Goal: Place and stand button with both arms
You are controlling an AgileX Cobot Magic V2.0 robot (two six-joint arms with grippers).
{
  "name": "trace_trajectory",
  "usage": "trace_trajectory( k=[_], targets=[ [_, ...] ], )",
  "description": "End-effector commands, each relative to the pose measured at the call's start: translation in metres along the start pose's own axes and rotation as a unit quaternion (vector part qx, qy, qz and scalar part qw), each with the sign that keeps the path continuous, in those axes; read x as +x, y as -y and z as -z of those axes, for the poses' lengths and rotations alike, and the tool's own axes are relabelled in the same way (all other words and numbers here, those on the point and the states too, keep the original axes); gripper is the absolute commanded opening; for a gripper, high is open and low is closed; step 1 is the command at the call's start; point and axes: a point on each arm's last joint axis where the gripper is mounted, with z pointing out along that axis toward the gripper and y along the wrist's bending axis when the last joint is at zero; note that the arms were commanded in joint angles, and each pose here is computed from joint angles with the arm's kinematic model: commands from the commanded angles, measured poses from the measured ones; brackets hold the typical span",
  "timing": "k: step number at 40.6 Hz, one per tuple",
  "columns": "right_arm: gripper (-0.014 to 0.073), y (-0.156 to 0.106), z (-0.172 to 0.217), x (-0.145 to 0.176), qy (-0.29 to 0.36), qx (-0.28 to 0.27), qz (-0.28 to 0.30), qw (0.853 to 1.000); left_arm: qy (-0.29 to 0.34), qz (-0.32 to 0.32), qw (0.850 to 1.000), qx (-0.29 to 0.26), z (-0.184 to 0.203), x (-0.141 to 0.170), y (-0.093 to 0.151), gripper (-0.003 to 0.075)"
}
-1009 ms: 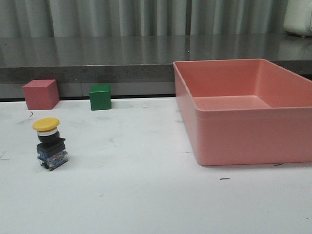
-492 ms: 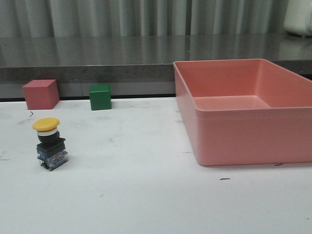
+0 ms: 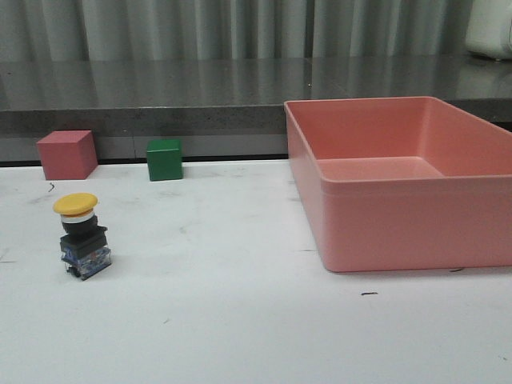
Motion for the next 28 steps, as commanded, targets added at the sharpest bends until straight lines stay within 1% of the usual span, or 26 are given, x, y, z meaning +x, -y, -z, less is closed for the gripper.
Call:
trace_trajectory(
  k=[1,11,13,17,19,23,26,28],
  targets=[
    [-0.0069,-0.001,0.006,-0.010,0.041,0.000,-0.002,0.999,0.056,0.002,0.998,0.002,0.008,-0.015,0.001,-0.0020],
    [-0.0069,-0.001,0.006,-0.010,0.041,0.000,-0.002,0.999,0.056,0.002,0.998,0.002,0.008,-0.015,0.001,-0.0020],
    [-0.0069,-0.001,0.006,-0.010,0.041,0.000,-0.002,0.999,0.065,0.002,0.998,0.001,0.009,-0.013,0.001,-0.0020],
    [-0.0069,-0.001,0.006,-0.010,0.041,0.000,-0.002,0.999,0.094,0.006,0.995,-0.041,0.014,-0.004,-0.009,-0.0020],
    [-0.0069,-0.001,0.006,-0.010,0.041,0.000,-0.002,0.999,0.115,0.016,0.991,-0.067,0.014,0.005,-0.014,-0.0020],
    [-0.0069,-0.001,0.006,-0.010,0.041,0.000,-0.002,0.999,0.180,0.034,0.976,-0.117,0.011,0.028,-0.024,-0.0020],
    [-0.0069,-0.001,0.006,-0.010,0.041,0.000,-0.002,0.999,0.225,0.043,0.962,-0.150,0.005,0.051,-0.028,-0.0020],
    [-0.0069,-0.001,0.006,-0.010,0.041,0.000,-0.002,0.999,0.262,0.046,0.950,-0.165,0.006,0.060,-0.029,-0.0020]
  ],
)
